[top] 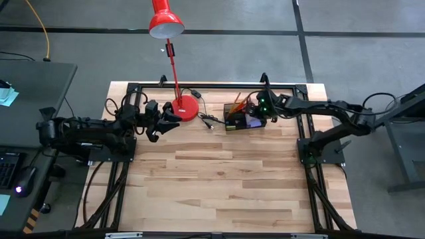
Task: Pick and place office supplies into organizer
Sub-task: Put the pink sticky notes into the black desk organizer
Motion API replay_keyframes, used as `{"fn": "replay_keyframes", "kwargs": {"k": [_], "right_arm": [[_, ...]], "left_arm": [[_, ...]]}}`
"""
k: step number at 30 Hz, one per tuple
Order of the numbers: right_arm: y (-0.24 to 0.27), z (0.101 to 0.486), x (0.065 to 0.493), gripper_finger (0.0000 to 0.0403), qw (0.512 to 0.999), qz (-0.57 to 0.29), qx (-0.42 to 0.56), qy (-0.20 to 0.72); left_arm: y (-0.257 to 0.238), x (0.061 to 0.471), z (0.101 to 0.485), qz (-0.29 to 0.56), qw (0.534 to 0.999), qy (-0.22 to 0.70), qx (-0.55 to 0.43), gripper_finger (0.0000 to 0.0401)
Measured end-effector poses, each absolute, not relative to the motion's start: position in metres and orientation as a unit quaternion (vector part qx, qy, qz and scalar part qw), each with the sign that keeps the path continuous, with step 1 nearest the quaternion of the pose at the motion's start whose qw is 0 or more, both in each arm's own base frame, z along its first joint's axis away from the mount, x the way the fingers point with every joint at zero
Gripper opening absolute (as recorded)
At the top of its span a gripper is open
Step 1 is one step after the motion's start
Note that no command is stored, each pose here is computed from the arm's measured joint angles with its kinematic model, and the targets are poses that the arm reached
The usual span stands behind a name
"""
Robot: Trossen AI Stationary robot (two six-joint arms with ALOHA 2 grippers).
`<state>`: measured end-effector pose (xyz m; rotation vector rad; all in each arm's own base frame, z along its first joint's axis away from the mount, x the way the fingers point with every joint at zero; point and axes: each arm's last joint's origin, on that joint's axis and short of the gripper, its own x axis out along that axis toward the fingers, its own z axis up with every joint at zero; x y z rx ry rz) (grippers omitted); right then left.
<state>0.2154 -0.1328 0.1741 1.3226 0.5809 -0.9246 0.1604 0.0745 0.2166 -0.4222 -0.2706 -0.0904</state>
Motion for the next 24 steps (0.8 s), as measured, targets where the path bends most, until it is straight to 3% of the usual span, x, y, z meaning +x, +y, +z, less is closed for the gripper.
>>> {"fn": "replay_keyframes", "kwargs": {"k": [12, 16, 24], "right_arm": [[-0.1327, 0.1696, 0.2147, 0.002, 0.643, -0.42, 0.582, 0.267], [-0.1296, 0.166, 0.2102, 0.0063, 0.625, -0.428, 0.583, 0.294], [-0.1296, 0.168, 0.2104, 0.019, 0.622, -0.427, 0.584, 0.3]], "left_arm": [[0.0744, 0.1605, 0.2166, -0.047, 0.968, -0.133, -0.209, 0.0134], [0.0744, 0.1605, 0.2166, -0.047, 0.967, -0.132, -0.211, 0.0134], [0.0741, 0.1605, 0.2165, -0.053, 0.967, -0.13, -0.213, 0.0134]]}}
